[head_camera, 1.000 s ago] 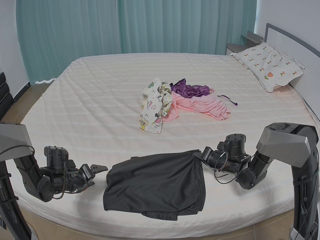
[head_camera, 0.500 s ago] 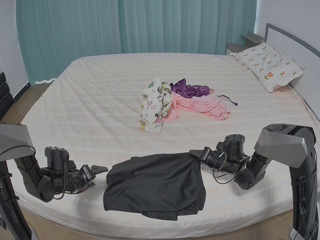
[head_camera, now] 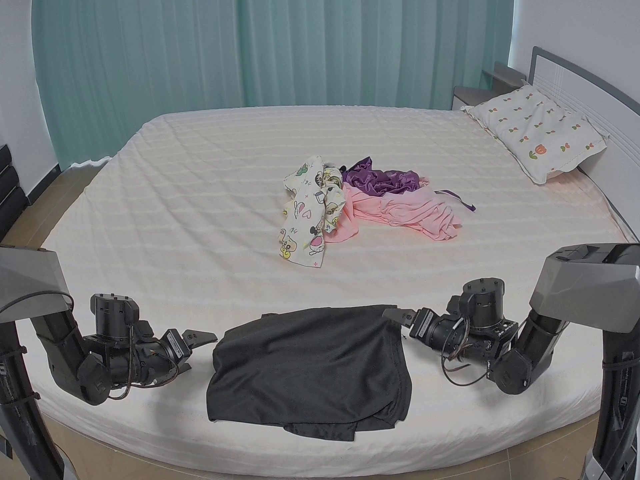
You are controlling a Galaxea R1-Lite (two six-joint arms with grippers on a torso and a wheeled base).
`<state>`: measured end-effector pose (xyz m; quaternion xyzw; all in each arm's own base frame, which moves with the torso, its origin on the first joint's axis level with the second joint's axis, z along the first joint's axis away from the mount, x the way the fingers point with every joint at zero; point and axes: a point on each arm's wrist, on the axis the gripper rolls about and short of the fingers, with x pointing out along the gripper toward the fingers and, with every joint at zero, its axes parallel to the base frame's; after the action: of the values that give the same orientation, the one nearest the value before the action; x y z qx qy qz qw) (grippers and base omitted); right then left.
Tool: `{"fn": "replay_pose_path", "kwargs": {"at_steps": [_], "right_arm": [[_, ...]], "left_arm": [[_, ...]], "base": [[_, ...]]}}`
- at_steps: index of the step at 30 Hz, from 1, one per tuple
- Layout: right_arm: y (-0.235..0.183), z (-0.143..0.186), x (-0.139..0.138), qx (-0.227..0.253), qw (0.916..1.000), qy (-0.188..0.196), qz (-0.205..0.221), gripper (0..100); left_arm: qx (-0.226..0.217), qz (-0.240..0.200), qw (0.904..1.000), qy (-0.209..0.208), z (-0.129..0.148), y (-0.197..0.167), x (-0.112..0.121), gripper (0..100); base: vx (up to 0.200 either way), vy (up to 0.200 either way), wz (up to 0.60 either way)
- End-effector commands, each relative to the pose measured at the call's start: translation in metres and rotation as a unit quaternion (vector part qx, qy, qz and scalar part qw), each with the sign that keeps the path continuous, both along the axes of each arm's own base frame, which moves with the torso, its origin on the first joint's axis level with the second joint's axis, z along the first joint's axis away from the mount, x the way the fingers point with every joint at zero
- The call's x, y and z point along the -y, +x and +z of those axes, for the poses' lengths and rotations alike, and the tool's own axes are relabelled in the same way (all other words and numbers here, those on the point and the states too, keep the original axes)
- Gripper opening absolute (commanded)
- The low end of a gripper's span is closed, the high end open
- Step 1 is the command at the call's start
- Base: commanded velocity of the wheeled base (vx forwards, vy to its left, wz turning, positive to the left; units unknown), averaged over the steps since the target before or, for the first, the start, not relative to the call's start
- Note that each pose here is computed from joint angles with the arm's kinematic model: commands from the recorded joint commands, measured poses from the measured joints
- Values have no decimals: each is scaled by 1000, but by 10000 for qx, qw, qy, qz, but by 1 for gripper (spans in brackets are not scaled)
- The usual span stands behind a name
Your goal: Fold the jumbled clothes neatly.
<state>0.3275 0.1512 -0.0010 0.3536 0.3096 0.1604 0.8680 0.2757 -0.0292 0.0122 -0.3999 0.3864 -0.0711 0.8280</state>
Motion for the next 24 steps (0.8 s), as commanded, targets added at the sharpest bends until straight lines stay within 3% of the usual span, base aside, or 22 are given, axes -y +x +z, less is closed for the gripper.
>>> {"fn": "replay_pose_path", "kwargs": {"at_steps": [1,2,5,18,19,24], "right_arm": [[-30,18,-4,-37,9997,-19,227,100],[-71,15,-12,-397,9971,-171,630,100],[-89,7,-20,-623,9937,-320,879,100],[-104,-7,-17,-965,9888,-535,1006,100],[-105,-8,-17,-987,9884,-544,1020,0],[-118,-11,-20,-1124,9843,-698,1172,0]], "left_arm": [[-6,-11,10000,5,-1,0,1,100],[-21,-11,10000,6,-2,0,1,100],[-29,-16,10000,27,-2,0,1,100],[-83,-3,9999,73,-7,1,1,100],[-83,-3,9999,73,-7,1,1,100],[-94,1,9999,68,-8,2,1,100]], "base": [[0,0,0],[0,0,0],[0,0,0],[0,0,0],[0,0,0],[0,0,0]]}}
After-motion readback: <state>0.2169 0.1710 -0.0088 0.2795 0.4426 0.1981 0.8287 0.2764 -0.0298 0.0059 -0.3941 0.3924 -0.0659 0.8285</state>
